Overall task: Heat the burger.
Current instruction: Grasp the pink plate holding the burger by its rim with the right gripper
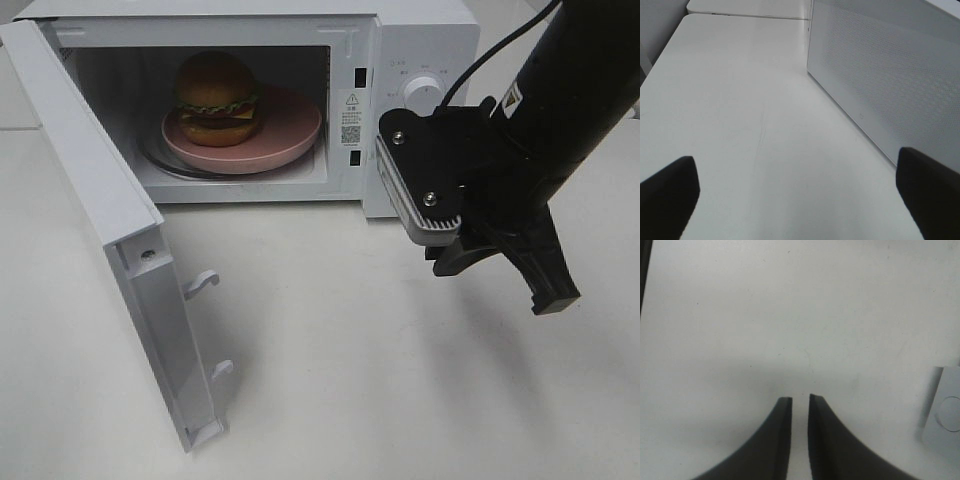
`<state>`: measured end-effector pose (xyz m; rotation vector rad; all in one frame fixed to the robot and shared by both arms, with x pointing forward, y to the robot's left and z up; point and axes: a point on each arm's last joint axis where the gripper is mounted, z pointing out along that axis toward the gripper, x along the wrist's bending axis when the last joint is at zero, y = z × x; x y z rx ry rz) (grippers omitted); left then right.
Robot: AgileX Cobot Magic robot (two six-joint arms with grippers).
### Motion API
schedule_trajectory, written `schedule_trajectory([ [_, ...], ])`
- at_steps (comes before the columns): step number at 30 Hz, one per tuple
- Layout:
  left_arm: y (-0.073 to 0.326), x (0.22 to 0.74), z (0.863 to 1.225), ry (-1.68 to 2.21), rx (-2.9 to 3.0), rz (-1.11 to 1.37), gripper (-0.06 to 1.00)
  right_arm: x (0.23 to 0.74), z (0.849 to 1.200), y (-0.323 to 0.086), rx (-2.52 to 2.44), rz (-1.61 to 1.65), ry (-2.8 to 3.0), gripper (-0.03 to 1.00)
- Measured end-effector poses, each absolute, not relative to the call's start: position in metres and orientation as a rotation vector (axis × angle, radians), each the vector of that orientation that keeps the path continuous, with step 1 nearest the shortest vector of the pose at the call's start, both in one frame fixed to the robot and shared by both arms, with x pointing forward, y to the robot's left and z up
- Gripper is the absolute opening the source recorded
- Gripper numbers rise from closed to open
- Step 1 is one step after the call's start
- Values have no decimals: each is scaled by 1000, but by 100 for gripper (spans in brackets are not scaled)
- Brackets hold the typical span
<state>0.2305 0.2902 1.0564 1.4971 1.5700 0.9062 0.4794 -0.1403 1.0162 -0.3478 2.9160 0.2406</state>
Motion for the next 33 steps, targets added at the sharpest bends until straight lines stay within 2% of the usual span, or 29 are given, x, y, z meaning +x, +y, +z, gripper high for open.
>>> schedule_trajectory([
  [2,290,230,1056,1570,1497,906,99,481,1016,-139,-427,188,2869,23],
  [3,290,230,1056,1570,1497,906,99,481,1016,-139,-427,188,2869,23],
  [5,290,230,1056,1570,1497,906,99,481,1017,-136,-507,125,2814,36],
  [6,290,230,1056,1570,1497,906,99,481,1017,-136,-507,125,2814,36],
  [7,290,230,1056,1570,1497,906,99,481,1018,-132,-517,112,2779,46],
  [8,290,230,1056,1570,1497,906,99,481,1018,-132,-517,112,2779,46],
  [9,290,230,1056,1570,1497,906,99,482,1019,-128,-498,122,2746,59],
  [10,290,230,1056,1570,1497,906,99,483,1019,-127,-481,132,2732,65],
  [11,290,230,1056,1570,1497,906,99,483,1019,-127,-481,132,2732,65],
  [13,290,230,1056,1570,1497,906,99,483,1021,-121,-453,161,2696,85],
  [14,290,230,1056,1570,1497,906,99,483,1021,-121,-453,161,2696,85],
  [16,290,230,1056,1570,1497,906,99,485,1021,-119,-447,175,2679,91],
  [19,290,230,1056,1570,1497,906,99,491,1021,-115,-450,176,2666,92],
  [33,290,230,1056,1570,1497,906,99,529,1008,-74,-520,211,2559,90],
])
